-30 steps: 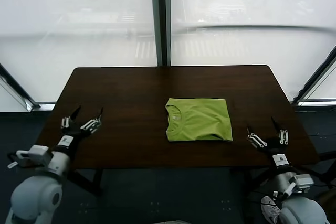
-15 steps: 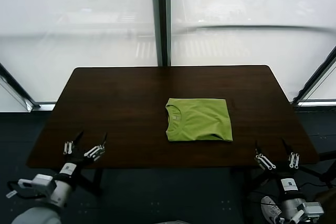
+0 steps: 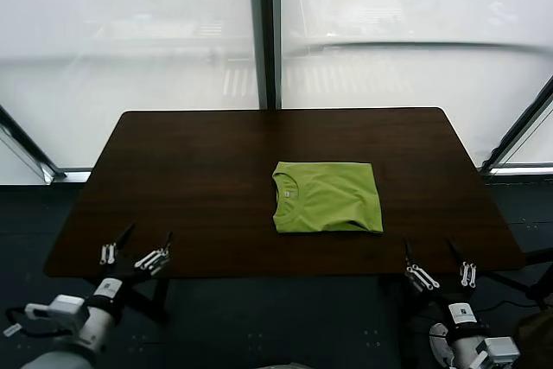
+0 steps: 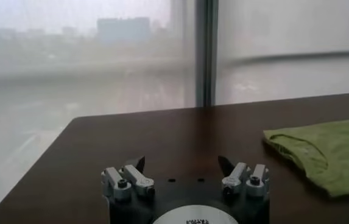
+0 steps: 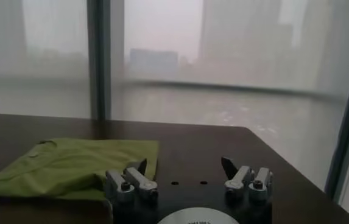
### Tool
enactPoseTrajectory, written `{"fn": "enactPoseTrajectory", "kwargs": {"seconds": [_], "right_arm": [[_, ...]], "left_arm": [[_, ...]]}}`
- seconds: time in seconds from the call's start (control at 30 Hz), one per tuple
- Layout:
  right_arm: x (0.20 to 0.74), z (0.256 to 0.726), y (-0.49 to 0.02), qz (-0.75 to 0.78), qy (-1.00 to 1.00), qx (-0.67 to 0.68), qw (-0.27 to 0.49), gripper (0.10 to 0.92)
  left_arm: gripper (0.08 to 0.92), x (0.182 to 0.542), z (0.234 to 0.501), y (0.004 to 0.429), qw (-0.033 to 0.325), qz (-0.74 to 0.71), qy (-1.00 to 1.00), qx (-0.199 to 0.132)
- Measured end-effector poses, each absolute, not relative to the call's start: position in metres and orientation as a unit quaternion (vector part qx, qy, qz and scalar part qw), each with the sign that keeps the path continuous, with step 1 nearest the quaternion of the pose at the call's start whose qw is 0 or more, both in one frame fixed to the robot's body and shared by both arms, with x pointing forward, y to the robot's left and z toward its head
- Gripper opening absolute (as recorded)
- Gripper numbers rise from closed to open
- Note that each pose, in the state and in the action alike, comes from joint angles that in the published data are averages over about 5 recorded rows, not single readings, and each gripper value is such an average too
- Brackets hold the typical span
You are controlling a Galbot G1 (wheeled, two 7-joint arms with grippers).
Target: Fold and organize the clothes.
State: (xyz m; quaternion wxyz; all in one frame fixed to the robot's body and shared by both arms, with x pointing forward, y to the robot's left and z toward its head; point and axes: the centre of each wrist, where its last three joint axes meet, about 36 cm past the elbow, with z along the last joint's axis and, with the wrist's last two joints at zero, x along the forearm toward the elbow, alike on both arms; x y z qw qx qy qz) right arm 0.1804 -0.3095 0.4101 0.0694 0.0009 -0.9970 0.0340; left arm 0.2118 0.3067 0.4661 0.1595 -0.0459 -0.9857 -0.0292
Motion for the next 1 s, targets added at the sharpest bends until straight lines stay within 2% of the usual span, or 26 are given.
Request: {"fn": "enactPoseTrajectory", "kwargs": {"seconds": [1.0], "right_arm": [[0.171,0.408,-0.293,0.031,-0.993,0.001,0.115,0.907]], "left_arm": [[0.907,0.198,0.467,0.313,0.193,-0.034,-0.979,-0.046]]}}
